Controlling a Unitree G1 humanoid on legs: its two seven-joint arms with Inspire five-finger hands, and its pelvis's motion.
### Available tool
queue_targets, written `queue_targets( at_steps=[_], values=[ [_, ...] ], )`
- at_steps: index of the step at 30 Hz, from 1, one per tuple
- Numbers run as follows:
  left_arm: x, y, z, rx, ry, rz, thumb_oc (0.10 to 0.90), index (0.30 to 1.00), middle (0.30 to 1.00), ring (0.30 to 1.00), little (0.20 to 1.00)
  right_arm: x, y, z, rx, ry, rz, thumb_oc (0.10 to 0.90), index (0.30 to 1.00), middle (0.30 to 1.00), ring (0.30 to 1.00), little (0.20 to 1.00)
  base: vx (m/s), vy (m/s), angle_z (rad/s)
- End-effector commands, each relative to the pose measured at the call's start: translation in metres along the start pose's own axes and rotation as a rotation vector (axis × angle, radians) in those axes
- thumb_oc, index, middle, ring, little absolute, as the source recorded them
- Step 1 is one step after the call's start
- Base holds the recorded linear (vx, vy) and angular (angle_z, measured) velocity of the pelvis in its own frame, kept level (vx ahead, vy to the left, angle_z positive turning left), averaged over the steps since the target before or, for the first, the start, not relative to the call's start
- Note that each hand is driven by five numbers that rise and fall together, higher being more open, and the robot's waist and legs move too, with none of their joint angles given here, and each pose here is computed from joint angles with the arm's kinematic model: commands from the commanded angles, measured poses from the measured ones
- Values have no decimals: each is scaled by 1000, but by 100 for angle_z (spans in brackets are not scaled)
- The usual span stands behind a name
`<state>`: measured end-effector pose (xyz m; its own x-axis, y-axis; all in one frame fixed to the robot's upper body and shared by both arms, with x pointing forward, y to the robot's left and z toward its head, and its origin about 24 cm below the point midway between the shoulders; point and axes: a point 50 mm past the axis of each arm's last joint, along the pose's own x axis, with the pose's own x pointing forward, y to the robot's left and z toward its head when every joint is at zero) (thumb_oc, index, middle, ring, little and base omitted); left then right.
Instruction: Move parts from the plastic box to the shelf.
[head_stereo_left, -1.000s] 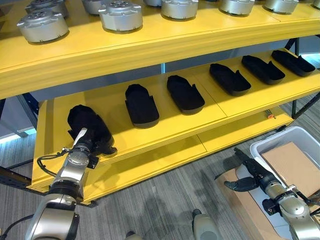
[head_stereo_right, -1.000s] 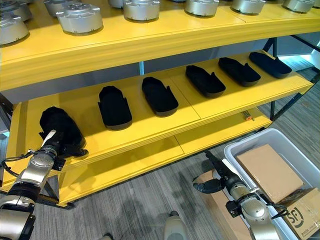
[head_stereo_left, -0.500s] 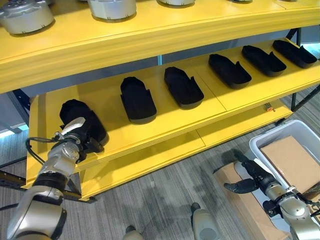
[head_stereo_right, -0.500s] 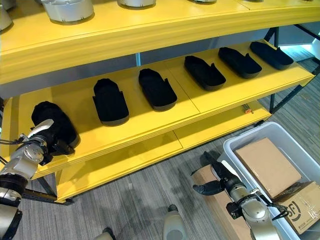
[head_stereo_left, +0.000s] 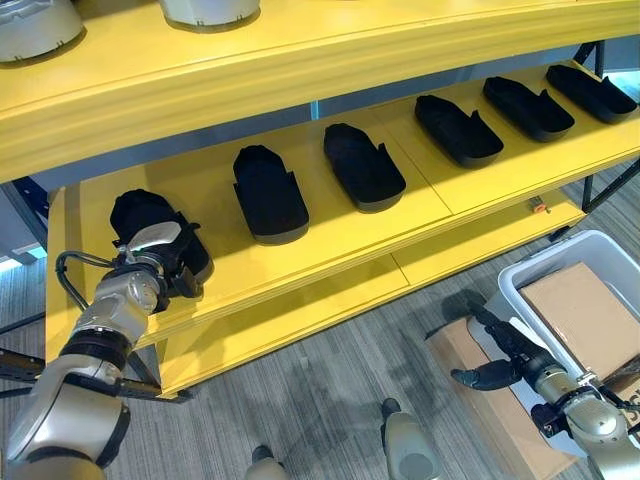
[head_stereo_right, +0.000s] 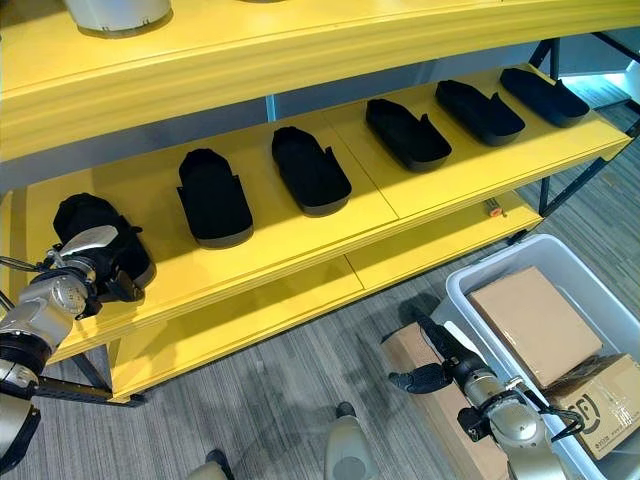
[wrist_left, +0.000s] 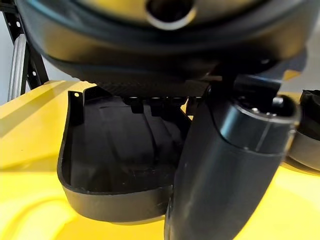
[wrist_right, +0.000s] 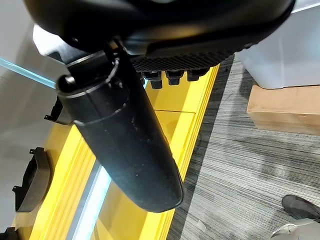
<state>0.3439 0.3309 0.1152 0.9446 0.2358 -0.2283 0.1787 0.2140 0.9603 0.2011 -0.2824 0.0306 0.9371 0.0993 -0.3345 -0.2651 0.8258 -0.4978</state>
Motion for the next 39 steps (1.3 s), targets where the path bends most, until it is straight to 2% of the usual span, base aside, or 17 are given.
queue_targets(
  at_steps=[1, 13, 25, 39],
  values=[
    [-6, 73, -8, 80, 25, 253, 900, 1000, 1000, 1000, 1000, -3, -28, 38, -60, -209, -83, 900, 1000, 1000, 1000, 1000, 0, 0, 0],
    [-9, 72, -19, 319, 52, 207, 900, 1000, 1000, 1000, 1000, -5, -28, 42, -82, -235, -65, 900, 1000, 1000, 1000, 1000, 0, 0, 0],
    [-11, 62, 1, 738, -111, 151, 900, 1000, 1000, 1000, 1000, -7, -32, 54, -136, -298, -56, 900, 1000, 1000, 1000, 1000, 0, 0, 0],
    [-14, 62, 6, 790, -159, 170, 900, 1000, 1000, 1000, 1000, -8, -36, 57, -152, -311, -78, 900, 1000, 1000, 1000, 1000, -1, 1, -1]
  ],
)
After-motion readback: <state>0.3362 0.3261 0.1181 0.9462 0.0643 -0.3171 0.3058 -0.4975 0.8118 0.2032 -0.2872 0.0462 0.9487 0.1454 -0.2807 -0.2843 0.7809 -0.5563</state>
